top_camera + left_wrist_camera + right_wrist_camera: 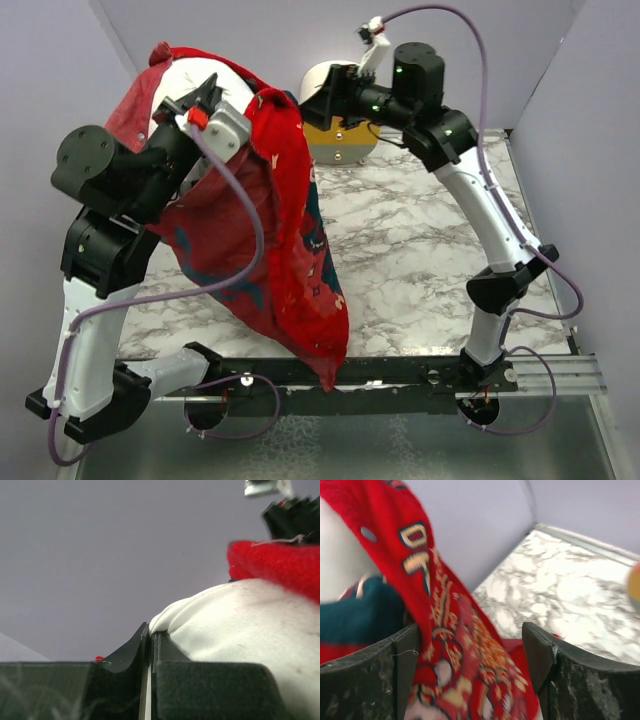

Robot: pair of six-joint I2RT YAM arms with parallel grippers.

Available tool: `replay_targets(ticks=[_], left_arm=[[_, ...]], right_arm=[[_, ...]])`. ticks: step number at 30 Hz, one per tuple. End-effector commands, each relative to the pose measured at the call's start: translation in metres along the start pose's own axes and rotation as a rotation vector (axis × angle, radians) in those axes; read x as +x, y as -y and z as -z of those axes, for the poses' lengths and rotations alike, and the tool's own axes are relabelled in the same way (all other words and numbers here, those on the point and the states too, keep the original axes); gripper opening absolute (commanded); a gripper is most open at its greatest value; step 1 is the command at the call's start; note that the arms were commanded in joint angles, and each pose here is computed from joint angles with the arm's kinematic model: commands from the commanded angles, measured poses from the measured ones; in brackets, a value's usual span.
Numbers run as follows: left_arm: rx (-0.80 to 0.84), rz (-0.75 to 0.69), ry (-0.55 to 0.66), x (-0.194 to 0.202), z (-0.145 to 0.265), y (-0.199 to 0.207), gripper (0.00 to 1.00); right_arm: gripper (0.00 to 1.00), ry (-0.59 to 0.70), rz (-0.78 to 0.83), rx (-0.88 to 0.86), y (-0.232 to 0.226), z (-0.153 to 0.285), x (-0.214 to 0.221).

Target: Remove the pillowcase from the pillow

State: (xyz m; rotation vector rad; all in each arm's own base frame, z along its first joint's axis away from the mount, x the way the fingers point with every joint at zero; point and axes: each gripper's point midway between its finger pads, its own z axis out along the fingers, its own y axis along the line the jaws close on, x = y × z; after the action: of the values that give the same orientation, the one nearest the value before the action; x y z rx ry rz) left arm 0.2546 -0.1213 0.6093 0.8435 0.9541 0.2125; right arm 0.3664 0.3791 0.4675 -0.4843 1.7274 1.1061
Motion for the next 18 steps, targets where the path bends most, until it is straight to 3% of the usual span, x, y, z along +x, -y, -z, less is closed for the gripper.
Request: replay_targets(ticks=[1,5,8,12,18], left_arm=[[-0.394,-0.022,-0.018,-0.018,0.009,-0.091,0.0],[-0.457,-0.131,-0.13,0.008,0.0,-0.096,0.0],[-0.462,-0.117,-0.143,0.011,-0.006,-0.098,0.0],[-0.407,-0.078,-0.16,0.016,-0.018,-0.088,0.0],[-0.15,0.024,-0.196,0.034,-0.036,-0.033,0.0]], right_arm=[[0.83,0.154,0.048,0.013,0.003,0.062,-0.06],[0.95,0.176,0.113,0.008,-0.003,0.08,-0.063],[0.99,0.173,0.162,-0.031,-0.01,0.086,-0.056],[0.96,0.18,0.236,-0.208,-0.038,0.094,-0.045],[0.9,0.16,0.338,-0.425,-0.073,0.107,-0.026]])
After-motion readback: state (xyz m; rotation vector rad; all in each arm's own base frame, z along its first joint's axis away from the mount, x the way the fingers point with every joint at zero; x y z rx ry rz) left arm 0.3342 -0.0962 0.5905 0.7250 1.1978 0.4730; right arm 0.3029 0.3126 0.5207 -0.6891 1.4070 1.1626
